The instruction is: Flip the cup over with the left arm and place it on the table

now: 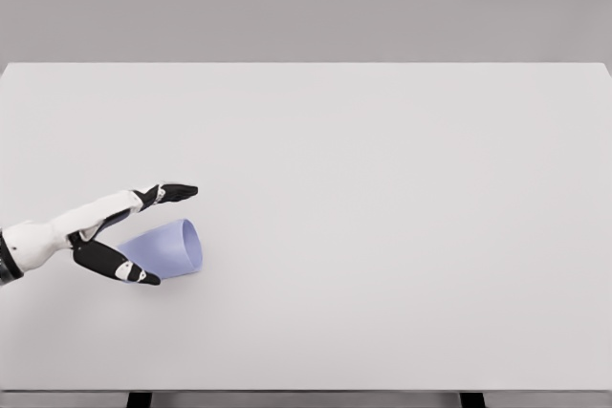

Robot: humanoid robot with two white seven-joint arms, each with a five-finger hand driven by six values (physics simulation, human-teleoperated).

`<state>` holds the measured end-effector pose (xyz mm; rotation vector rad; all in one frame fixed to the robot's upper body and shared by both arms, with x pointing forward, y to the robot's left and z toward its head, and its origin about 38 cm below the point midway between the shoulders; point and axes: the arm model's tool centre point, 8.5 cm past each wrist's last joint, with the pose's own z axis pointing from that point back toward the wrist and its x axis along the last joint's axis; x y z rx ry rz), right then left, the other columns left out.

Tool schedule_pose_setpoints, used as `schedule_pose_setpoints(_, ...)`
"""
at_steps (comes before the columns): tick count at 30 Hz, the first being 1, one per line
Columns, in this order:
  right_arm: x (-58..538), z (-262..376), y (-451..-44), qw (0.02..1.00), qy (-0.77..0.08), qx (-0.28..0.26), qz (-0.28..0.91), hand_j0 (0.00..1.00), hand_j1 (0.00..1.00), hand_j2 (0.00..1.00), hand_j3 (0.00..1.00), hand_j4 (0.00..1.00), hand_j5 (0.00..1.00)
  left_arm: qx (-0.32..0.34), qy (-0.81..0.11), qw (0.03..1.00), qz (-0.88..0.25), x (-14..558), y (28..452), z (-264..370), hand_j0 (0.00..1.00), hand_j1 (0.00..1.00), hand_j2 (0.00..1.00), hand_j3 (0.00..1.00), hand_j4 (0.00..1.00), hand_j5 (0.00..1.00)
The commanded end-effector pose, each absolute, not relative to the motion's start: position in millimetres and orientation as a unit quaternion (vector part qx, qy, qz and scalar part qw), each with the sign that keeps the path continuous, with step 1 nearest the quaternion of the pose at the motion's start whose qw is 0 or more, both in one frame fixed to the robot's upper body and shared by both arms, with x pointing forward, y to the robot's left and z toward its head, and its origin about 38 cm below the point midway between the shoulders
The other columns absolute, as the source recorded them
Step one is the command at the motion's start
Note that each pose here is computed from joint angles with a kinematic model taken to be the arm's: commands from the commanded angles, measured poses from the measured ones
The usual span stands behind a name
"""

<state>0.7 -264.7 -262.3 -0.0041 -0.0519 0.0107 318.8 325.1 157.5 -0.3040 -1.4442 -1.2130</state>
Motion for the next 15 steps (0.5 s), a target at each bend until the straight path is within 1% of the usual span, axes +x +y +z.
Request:
schedule_pose_setpoints(1, 0.7, -262.3, -264.6, 1.000, -0.026, -0.002, 0.005, 1.00, 1.00, 1.00, 1.00, 1.00, 1.00, -0.122, -0.608, 0.580, -0.529, 318.6, 318.4, 148.7, 1.00, 1.00, 1.00, 1.00, 1.00, 1.00)
schedule_pose_setpoints(5, 0.7, -262.3, -264.6, 1.000, -0.026, -0.002, 0.005, 1.00, 1.00, 1.00, 1.00, 1.00, 1.00, -0.114, -0.599, 0.588, -0.532, 320.5, 318.6, 146.6, 1.00, 1.00, 1.00, 1.00, 1.00, 1.00)
schedule_pose_setpoints(12, 0.7, -262.3, -264.6, 1.000, -0.026, -0.002, 0.005, 1.00, 1.00, 1.00, 1.00, 1.00, 1.00, -0.096, -0.577, 0.597, -0.549, 324.3, 291.2, 122.7, 1.00, 1.00, 1.00, 1.00, 1.00, 1.00)
schedule_pose_setpoints(15, 0.7, -262.3, -264.8, 1.000, -0.026, -0.002, 0.005, 1.00, 1.00, 1.00, 1.00, 1.00, 1.00, -0.075, -0.573, 0.601, -0.552, 326.4, 287.9, 117.6, 1.00, 1.00, 1.00, 1.00, 1.00, 1.00)
